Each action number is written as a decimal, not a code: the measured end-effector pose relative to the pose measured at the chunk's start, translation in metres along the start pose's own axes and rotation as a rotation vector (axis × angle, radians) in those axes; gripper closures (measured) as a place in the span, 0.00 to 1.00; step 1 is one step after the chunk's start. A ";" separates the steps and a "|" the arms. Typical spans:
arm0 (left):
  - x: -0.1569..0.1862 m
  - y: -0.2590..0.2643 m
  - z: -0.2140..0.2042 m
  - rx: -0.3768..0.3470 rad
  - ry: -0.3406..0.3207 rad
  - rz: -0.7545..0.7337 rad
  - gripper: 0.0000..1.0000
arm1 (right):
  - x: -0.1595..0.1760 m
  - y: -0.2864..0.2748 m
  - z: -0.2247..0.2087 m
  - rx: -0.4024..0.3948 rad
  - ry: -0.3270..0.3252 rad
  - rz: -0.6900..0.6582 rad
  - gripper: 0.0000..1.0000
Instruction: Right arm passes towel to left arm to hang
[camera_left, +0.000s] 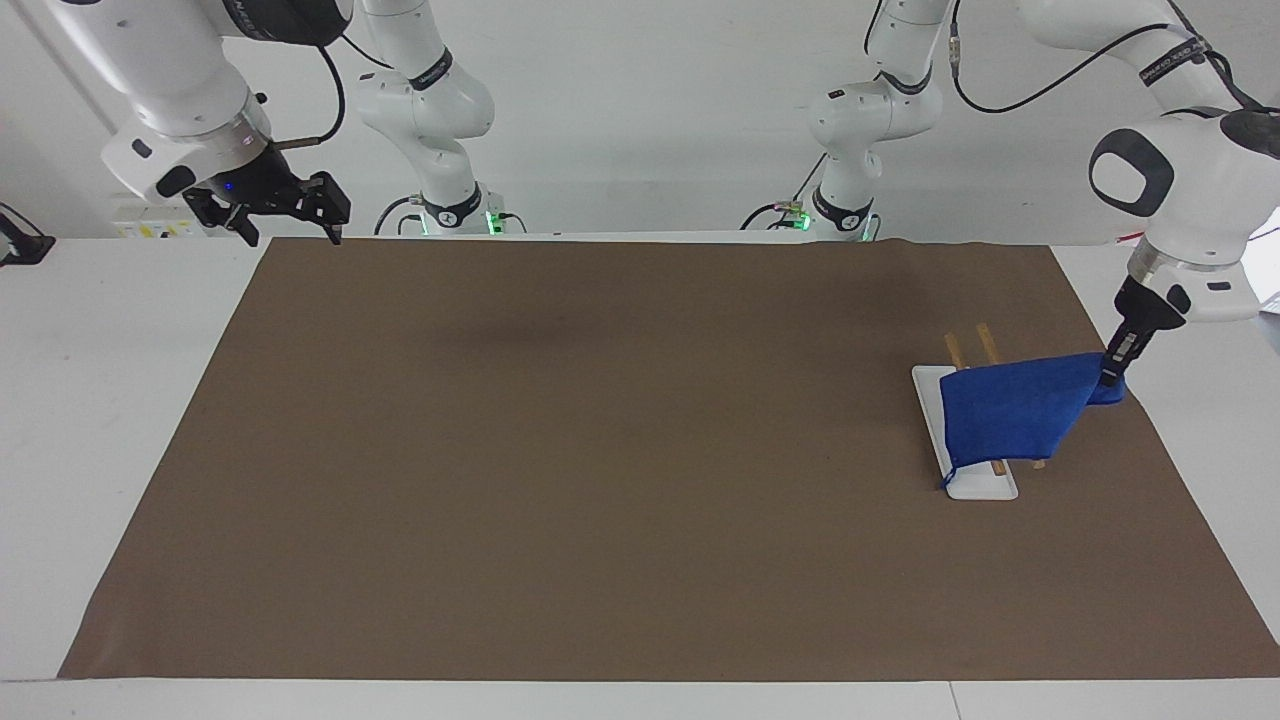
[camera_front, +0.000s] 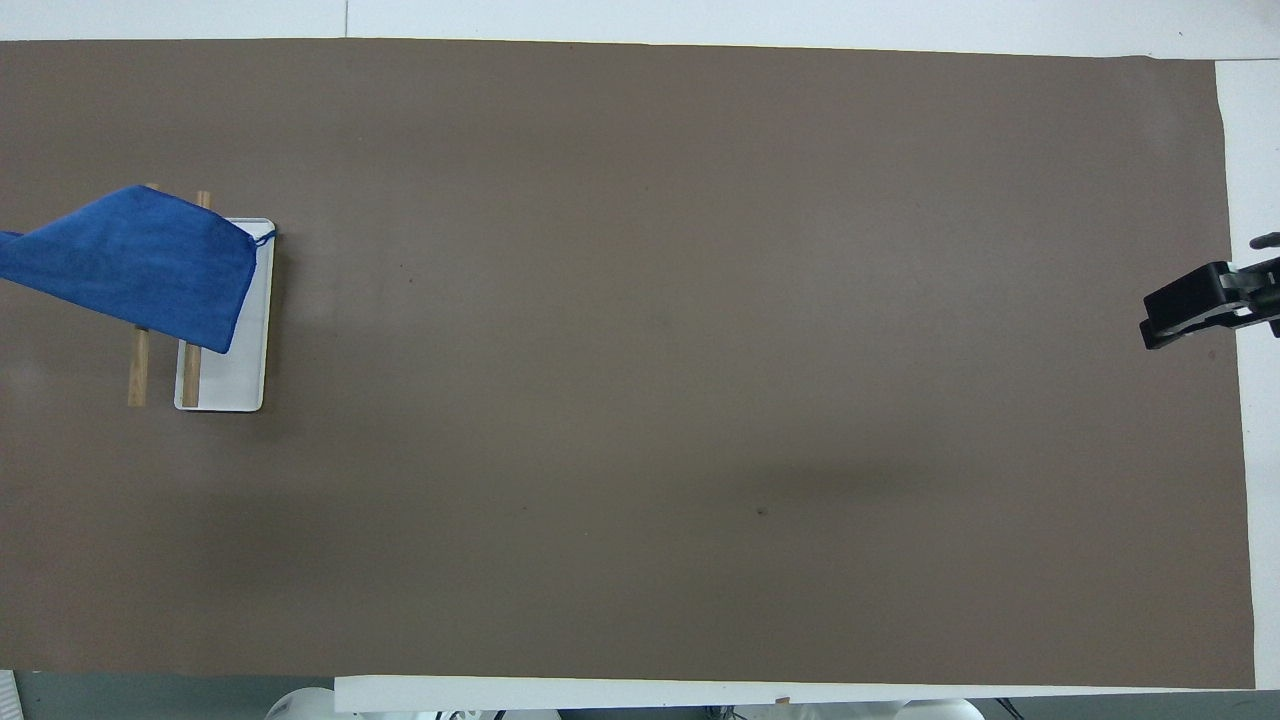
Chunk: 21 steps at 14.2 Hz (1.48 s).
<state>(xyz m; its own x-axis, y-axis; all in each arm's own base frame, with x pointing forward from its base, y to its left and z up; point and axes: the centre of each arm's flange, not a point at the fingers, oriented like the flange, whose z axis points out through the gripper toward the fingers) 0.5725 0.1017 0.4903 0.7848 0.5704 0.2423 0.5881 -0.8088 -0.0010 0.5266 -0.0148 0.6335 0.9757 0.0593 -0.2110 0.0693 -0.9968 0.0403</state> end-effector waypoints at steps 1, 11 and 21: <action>0.000 0.001 -0.002 0.015 0.013 -0.006 0.98 | -0.002 -0.002 0.002 0.005 0.000 -0.003 0.00; -0.032 0.047 0.001 -0.015 -0.018 0.032 0.98 | -0.007 -0.007 0.005 0.033 0.009 -0.009 0.00; -0.027 0.036 -0.041 0.039 -0.109 0.143 0.12 | -0.007 -0.010 0.005 0.031 0.009 -0.015 0.00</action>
<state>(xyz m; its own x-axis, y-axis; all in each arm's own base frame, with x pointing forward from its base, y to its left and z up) 0.5650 0.0512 0.5235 0.8765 0.4634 0.1304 0.4740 -0.8781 -0.0657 0.5179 -0.0056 0.6301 0.9765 0.0748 -0.2022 0.0777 -0.9970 0.0066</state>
